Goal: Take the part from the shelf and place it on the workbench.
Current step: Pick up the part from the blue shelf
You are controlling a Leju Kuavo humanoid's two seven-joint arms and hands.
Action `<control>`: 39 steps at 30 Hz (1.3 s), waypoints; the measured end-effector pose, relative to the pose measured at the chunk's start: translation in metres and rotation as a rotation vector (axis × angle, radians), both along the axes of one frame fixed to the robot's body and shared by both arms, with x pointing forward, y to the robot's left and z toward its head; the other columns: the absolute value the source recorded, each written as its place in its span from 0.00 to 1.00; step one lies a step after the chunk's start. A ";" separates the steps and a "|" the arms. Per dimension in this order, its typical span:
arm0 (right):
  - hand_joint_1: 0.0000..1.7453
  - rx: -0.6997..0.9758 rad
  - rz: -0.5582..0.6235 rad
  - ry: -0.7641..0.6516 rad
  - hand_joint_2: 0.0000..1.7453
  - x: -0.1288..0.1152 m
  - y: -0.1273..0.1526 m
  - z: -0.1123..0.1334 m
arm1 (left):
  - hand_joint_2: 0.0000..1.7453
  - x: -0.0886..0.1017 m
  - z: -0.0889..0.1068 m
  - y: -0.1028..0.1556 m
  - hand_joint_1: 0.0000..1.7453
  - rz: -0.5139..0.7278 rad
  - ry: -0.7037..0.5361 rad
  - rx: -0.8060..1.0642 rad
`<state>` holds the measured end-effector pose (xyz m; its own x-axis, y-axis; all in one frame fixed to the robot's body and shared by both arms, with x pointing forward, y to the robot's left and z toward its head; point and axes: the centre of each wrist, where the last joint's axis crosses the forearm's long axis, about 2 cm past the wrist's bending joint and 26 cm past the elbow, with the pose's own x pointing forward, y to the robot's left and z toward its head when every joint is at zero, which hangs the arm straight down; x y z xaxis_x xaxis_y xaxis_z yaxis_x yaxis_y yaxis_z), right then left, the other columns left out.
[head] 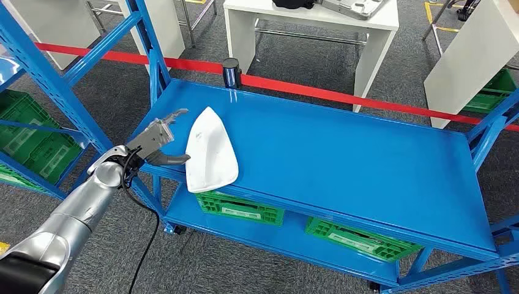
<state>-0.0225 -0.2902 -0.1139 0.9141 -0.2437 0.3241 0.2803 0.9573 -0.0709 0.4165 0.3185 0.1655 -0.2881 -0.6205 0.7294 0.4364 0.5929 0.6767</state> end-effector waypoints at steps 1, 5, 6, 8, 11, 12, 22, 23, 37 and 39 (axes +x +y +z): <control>0.00 0.000 0.001 0.000 0.00 0.000 0.000 0.000 | 1.00 0.000 0.000 -0.001 0.00 -0.016 0.006 0.009; 0.00 0.000 0.009 -0.004 0.00 0.000 -0.001 0.000 | 1.00 -0.001 0.006 -0.004 0.00 -0.129 0.049 0.085; 0.00 0.000 0.010 -0.006 0.00 0.000 -0.002 0.000 | 1.00 -0.001 0.009 -0.004 0.00 -0.156 0.056 0.103; 0.00 -0.002 0.010 -0.013 0.00 -0.001 -0.002 0.000 | 1.00 -0.002 0.016 -0.003 0.00 -0.204 0.064 0.137; 0.00 -0.005 0.011 -0.020 0.00 -0.001 -0.002 0.000 | 1.00 -0.004 0.027 0.001 0.00 -0.256 0.058 0.170; 0.00 -0.005 0.012 -0.020 0.00 0.000 -0.002 0.000 | 1.00 -0.005 0.030 0.002 0.00 -0.271 0.055 0.179; 0.00 -0.005 0.030 -0.022 0.00 0.000 -0.002 0.000 | 1.00 -0.010 0.050 0.007 0.00 -0.331 0.016 0.237; 0.00 -0.005 0.030 -0.022 0.00 0.000 -0.001 0.000 | 1.00 -0.010 0.052 0.007 0.00 -0.334 0.014 0.240; 0.00 -0.017 0.011 -0.022 0.00 0.004 0.001 0.000 | 1.00 -0.006 0.069 0.011 0.00 -0.388 0.091 0.278; 0.00 -0.017 0.006 -0.021 0.00 0.004 0.001 0.000 | 1.00 -0.005 0.069 0.010 0.00 -0.398 0.100 0.284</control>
